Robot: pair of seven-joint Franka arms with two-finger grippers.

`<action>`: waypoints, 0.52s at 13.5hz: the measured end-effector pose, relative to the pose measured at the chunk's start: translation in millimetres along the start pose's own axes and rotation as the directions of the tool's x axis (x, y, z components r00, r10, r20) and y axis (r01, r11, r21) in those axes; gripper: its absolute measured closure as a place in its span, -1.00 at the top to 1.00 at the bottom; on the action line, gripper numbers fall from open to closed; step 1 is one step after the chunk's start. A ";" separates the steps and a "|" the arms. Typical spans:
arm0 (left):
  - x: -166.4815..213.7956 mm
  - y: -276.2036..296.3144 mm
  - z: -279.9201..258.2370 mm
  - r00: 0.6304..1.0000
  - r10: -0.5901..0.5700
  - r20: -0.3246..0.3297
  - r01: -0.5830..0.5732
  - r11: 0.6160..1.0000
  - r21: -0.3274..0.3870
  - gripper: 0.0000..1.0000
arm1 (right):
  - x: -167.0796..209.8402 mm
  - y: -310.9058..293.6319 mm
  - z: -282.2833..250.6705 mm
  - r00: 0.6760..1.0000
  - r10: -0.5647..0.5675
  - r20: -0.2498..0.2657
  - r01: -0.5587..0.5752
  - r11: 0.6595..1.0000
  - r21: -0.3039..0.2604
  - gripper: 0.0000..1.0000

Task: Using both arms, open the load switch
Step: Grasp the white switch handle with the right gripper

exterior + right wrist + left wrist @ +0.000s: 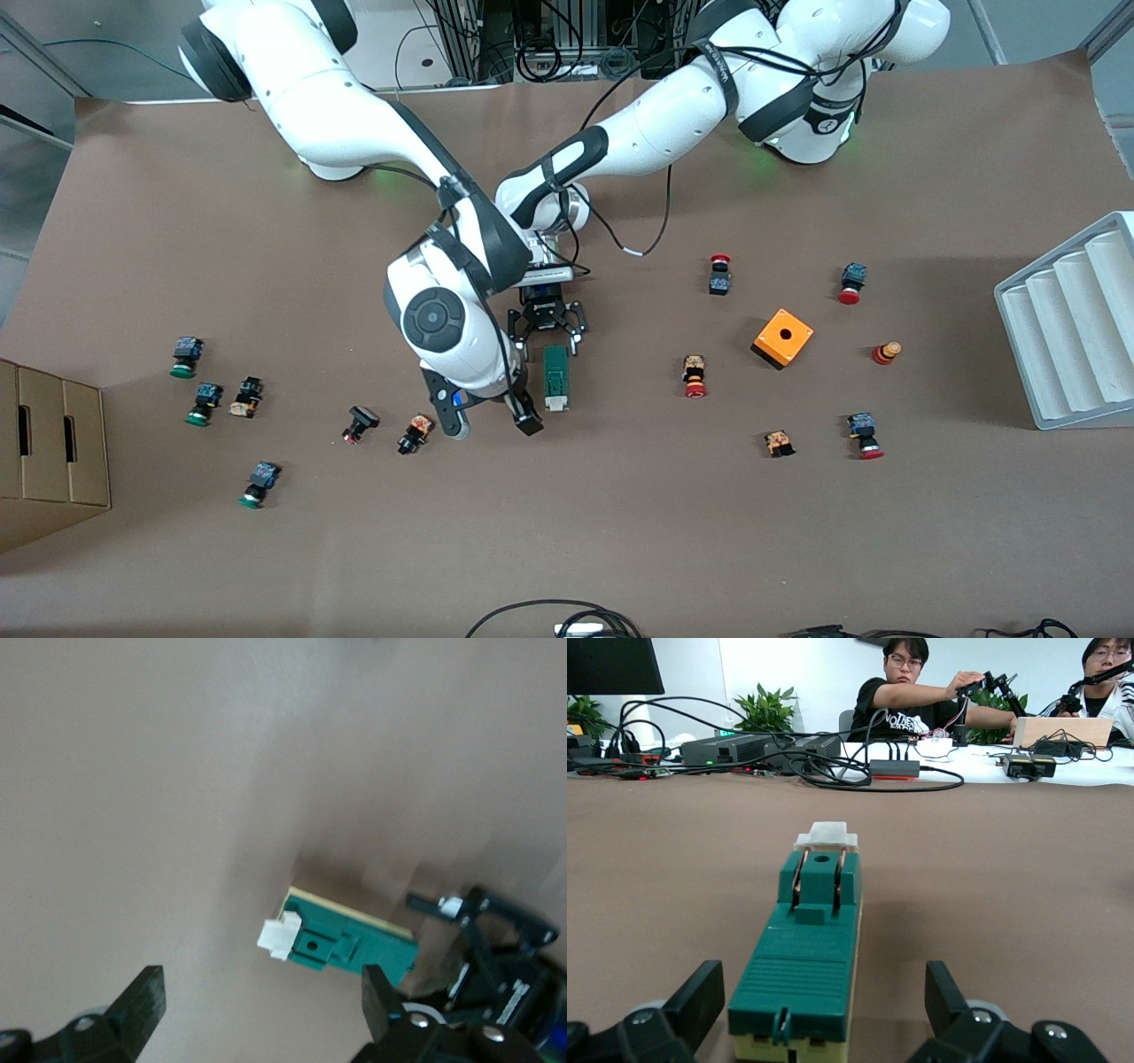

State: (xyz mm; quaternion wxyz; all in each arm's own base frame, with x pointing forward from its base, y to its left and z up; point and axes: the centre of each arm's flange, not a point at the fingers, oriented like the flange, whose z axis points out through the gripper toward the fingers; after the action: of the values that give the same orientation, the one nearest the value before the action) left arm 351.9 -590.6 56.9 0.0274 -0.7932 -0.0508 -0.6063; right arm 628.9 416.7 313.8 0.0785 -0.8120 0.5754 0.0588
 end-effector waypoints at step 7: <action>-1.0 0.0 0.2 1.000 0.000 0.002 0.000 1.000 0.000 0.96 | -1.3 -4.9 31.3 0.982 0.183 0.053 -0.182 0.983 -0.019 0.90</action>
State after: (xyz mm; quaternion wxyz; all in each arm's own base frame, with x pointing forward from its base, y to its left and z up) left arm 351.9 -590.6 55.9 0.0274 -0.7937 -0.0508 -0.6056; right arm 632.9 425.6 283.7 0.0830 -0.7543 0.6447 0.0921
